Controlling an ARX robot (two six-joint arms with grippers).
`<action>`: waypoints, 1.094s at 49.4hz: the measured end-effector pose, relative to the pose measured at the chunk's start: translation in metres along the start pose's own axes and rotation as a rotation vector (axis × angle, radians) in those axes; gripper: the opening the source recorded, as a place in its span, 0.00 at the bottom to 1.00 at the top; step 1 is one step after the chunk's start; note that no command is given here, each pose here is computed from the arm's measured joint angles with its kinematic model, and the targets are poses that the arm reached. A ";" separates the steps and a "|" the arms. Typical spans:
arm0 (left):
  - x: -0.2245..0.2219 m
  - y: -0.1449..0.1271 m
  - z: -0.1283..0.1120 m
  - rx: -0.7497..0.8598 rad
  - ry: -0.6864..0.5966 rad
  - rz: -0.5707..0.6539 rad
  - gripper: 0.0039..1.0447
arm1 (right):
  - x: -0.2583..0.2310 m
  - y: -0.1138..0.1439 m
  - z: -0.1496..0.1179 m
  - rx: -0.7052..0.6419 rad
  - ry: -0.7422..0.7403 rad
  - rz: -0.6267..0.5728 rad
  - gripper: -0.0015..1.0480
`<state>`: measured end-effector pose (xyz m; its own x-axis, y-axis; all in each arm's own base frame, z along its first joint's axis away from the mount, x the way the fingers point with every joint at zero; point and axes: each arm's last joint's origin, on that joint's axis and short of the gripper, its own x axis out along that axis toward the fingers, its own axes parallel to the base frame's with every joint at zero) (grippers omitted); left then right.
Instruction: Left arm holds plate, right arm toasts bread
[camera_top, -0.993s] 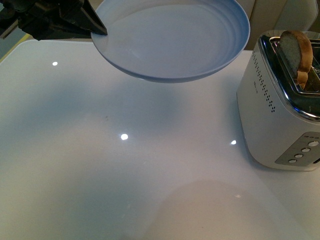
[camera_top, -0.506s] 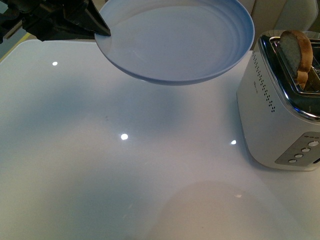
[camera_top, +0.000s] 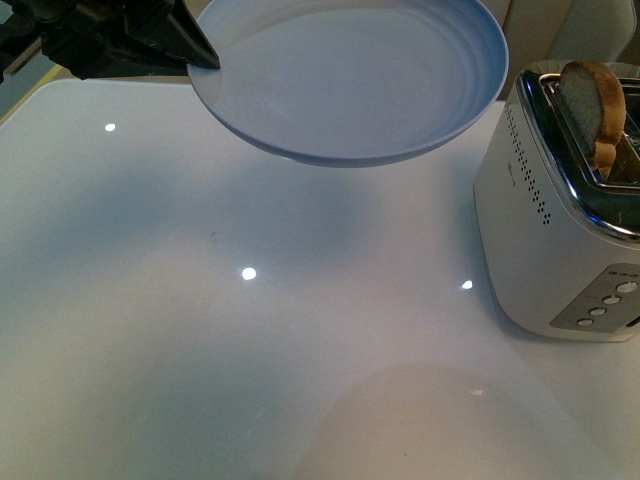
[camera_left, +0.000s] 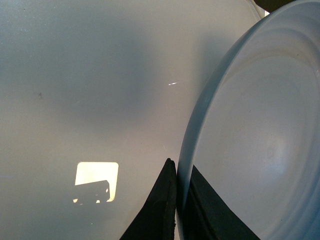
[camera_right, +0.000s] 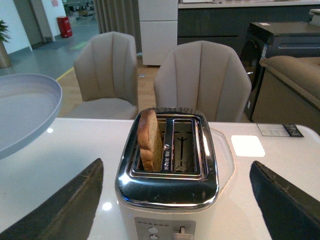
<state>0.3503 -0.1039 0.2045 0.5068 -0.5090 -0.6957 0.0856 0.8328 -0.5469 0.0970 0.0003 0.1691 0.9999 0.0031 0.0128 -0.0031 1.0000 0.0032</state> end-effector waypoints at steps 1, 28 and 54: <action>0.000 0.000 0.000 0.001 0.000 -0.001 0.02 | 0.000 0.000 0.000 0.000 0.000 0.000 0.92; -0.008 0.035 0.013 -0.020 -0.038 0.016 0.02 | 0.000 0.000 0.000 0.000 0.000 0.000 0.92; 0.015 0.141 -0.009 -0.083 0.008 0.047 0.02 | 0.000 0.000 0.000 0.000 -0.001 0.000 0.92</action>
<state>0.3623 0.0037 0.1124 0.5015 -0.4720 -0.7251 -0.0093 0.8351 -0.5500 0.0970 0.0003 0.1692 0.9999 0.0031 0.0135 -0.0031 1.0000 0.0032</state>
